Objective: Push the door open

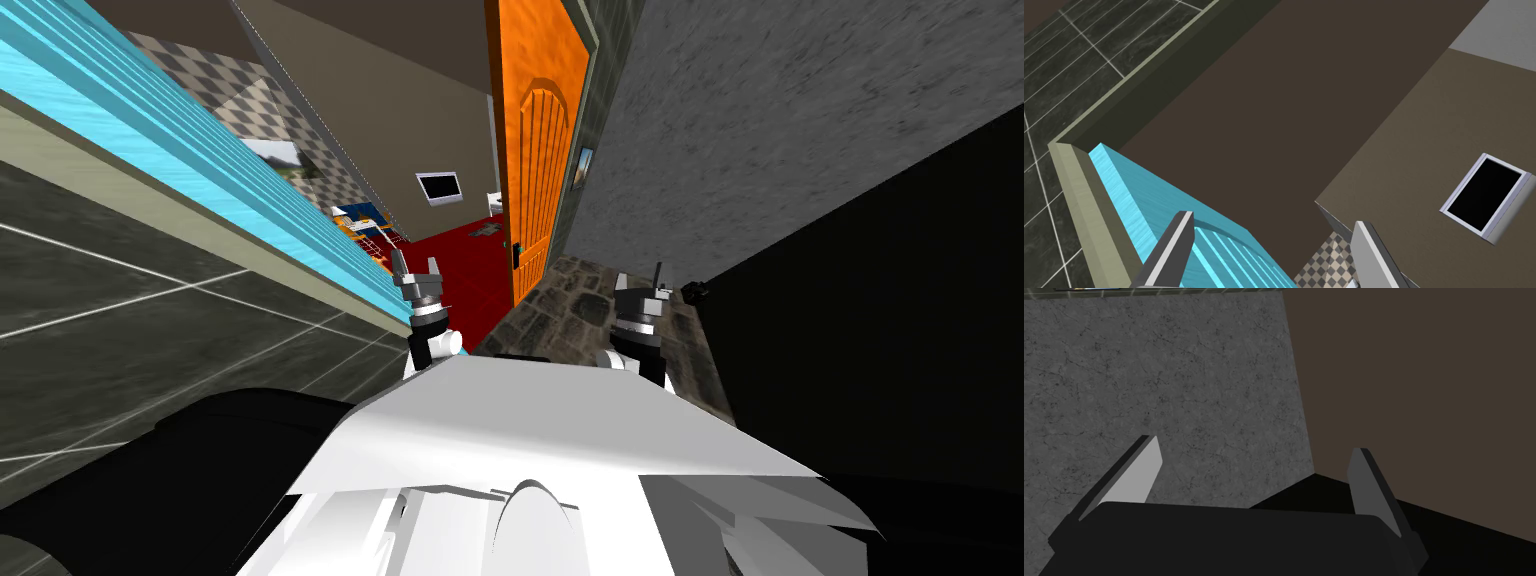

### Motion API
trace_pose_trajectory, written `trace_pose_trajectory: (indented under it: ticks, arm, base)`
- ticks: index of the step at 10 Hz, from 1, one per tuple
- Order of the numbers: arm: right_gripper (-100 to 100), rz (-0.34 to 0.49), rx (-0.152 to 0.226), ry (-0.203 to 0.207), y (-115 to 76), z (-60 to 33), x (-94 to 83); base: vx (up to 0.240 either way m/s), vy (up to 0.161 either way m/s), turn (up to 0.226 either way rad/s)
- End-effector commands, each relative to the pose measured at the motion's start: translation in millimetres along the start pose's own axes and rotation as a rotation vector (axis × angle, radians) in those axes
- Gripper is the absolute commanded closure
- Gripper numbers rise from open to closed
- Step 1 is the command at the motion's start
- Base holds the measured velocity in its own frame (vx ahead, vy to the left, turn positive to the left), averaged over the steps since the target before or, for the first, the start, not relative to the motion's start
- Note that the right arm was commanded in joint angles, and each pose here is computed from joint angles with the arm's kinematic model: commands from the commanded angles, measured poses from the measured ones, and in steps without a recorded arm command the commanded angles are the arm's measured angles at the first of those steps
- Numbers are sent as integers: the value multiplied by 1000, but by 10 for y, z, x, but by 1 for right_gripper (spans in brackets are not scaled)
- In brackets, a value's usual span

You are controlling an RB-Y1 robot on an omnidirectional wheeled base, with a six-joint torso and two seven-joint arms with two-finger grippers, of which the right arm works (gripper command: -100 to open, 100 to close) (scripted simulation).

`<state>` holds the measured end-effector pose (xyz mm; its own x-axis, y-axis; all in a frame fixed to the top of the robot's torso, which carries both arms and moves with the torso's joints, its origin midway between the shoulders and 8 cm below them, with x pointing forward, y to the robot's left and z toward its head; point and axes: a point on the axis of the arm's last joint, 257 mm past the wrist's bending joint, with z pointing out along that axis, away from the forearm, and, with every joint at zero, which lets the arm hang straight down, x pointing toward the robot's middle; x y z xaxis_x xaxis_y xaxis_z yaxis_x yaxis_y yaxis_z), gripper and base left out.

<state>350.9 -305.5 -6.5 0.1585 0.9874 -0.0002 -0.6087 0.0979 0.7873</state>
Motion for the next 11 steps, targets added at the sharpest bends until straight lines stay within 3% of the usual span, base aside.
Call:
trace_pose_trajectory:
  ticks: [1, 4, 11]
  arm:
    - [-100, 12, 15, 25, -70, -18, 97]
    - [-100, 25, 32, 52, -147, -42, 208]
    - [-100, 101, 135, 218, -568, -279, 878]
  base:
    - [94, 32, -15]
    - [174, -38, 32]
    - [194, -48, 38]
